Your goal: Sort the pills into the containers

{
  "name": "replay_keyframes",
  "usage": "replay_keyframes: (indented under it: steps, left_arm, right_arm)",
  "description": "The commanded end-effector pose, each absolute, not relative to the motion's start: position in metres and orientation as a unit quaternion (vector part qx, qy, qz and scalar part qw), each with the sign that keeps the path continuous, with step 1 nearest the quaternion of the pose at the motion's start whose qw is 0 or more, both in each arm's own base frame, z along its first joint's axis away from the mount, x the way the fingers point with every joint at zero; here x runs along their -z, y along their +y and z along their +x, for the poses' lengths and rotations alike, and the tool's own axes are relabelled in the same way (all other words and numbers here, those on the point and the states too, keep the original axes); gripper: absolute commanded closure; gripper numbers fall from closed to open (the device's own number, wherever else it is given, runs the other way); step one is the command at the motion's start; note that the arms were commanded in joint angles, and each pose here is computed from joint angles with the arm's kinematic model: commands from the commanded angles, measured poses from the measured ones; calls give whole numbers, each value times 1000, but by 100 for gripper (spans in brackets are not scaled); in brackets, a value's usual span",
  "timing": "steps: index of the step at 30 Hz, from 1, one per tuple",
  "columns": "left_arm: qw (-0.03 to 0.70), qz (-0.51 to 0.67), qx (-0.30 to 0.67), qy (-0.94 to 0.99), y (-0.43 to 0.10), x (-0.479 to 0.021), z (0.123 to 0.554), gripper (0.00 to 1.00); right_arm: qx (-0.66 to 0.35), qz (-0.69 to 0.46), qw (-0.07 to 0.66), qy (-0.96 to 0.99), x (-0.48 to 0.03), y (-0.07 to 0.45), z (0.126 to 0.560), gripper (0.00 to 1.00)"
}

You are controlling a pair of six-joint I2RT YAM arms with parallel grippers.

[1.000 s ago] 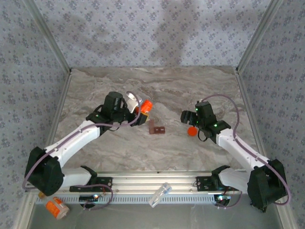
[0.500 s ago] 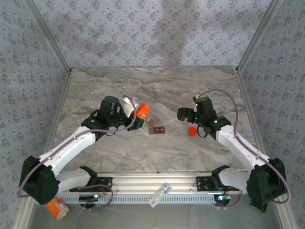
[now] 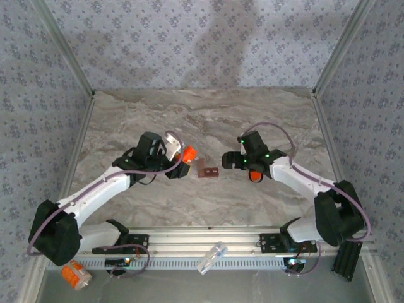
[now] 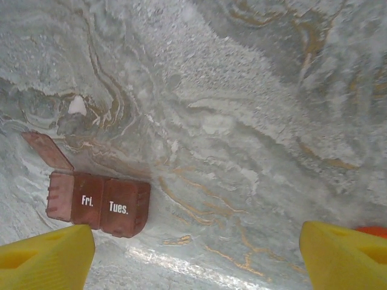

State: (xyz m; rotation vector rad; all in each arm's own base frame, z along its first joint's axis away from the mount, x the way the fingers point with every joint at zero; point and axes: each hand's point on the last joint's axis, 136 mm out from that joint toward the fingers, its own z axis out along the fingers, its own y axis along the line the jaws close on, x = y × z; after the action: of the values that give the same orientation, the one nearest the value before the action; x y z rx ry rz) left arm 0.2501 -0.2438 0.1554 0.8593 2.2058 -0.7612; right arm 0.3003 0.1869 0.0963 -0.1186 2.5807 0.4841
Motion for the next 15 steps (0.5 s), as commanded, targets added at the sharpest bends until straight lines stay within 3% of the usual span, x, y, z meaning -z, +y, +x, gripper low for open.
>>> replay_keyframes:
  steps: [1, 15]
  left_arm:
    - [327, 315, 296, 840, -247, -151, 251, 100]
    - [315, 305, 296, 849, -254, -115, 239, 100]
  right_arm:
    - [-186, -59, 252, 948, -101, 200, 305, 11]
    - [-165, -89, 232, 955, -72, 221, 311, 15]
